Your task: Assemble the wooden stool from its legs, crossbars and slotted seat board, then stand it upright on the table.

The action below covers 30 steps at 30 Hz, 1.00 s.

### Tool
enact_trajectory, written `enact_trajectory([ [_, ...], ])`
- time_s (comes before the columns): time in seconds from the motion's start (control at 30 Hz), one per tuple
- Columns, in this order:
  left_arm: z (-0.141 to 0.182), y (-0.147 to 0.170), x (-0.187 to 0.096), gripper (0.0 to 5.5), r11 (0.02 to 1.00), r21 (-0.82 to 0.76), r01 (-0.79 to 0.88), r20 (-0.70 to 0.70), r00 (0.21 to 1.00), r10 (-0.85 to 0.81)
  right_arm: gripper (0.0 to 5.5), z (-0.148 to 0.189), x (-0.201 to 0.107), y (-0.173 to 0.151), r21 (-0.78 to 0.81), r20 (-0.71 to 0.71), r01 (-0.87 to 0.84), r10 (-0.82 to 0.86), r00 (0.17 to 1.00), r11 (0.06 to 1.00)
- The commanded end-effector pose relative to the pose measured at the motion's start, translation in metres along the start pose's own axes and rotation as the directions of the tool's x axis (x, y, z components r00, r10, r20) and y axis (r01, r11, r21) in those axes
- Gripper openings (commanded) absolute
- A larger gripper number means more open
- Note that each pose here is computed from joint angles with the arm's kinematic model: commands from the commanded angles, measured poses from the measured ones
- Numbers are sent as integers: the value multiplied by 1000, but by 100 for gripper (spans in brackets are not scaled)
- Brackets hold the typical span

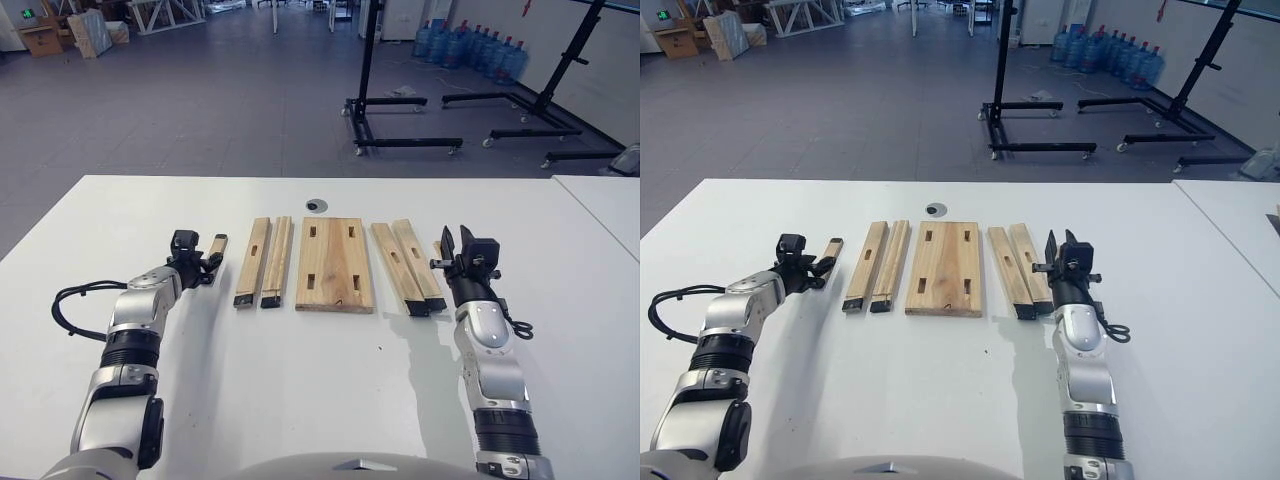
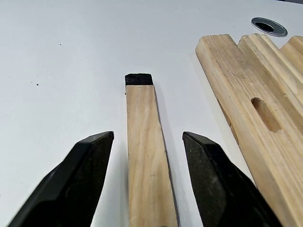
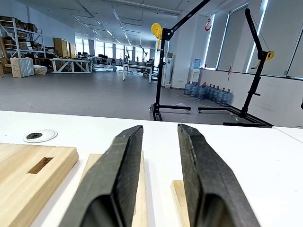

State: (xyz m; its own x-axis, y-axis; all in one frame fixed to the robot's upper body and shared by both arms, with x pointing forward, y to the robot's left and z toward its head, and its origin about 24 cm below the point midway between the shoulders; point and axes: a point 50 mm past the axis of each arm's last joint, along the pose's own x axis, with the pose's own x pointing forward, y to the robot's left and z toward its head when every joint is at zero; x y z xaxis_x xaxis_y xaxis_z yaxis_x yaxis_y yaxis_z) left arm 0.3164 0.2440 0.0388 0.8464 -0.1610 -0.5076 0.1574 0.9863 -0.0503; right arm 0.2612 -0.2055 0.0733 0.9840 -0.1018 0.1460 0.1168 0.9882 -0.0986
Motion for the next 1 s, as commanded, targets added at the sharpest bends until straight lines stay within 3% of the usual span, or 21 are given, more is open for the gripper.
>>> enact_trajectory([
  [0.03, -19, 2, 0, 272, 1000, 21, -22, -108, 994, 24, 135, 0, -2, 0, -11, -9, 8, -8, 1000, 1000],
  [0.13, -34, 4, -2, 222, 999, 18, -34, -188, 981, 37, 135, 1, -1, -2, -16, -10, 15, -15, 1000, 1000],
  [0.3, -33, 0, -2, 149, 1000, 5, -3, -206, 979, 4, 135, 0, -2, -1, -17, -12, 22, -23, 1000, 1000],
  [0.47, -30, -7, -5, 127, 998, 39, 39, -200, 979, -30, 135, 0, -2, -1, -25, -16, 25, -26, 1000, 999],
  [0.5, -21, -6, -5, 127, 998, 64, 19, -153, 988, -9, 135, 0, -2, -1, -27, -17, 24, -25, 1000, 999],
  [0.57, 20, 2, -11, 127, 986, 112, -126, 68, 991, 118, 135, 8, 4, -3, -16, 5, 12, -12, 1000, 1000],
  [0.63, 77, -7, -25, 127, 963, 142, -228, 354, 920, 165, 135, 23, 14, -4, 77, 28, -32, 30, 999, 997],
  [0.67, 101, -25, -32, 127, 959, 195, -208, 471, 877, 95, 135, 34, 19, 0, 173, 43, -97, 91, 995, 980],
  [0.73, 128, -66, -46, 127, 943, 318, -98, 587, 802, -115, 135, 58, 23, 13, 387, 100, -263, 243, 965, 884],
  [0.8, 134, -101, -57, 127, 897, 441, 39, 597, 733, -325, 135, 83, 19, 29, 585, 200, -432, 395, 897, 686],
  [0.9, 129, -136, -74, 127, 816, 532, 225, 554, 636, -537, 135, 101, 7, 44, 723, 298, -544, 519, 801, 425],
  [1.0, 124, -163, -94, 127, 724, 616, 313, 512, 539, -669, 135, 104, -4, 49, 793, 327, -546, 566, 756, 272],
])
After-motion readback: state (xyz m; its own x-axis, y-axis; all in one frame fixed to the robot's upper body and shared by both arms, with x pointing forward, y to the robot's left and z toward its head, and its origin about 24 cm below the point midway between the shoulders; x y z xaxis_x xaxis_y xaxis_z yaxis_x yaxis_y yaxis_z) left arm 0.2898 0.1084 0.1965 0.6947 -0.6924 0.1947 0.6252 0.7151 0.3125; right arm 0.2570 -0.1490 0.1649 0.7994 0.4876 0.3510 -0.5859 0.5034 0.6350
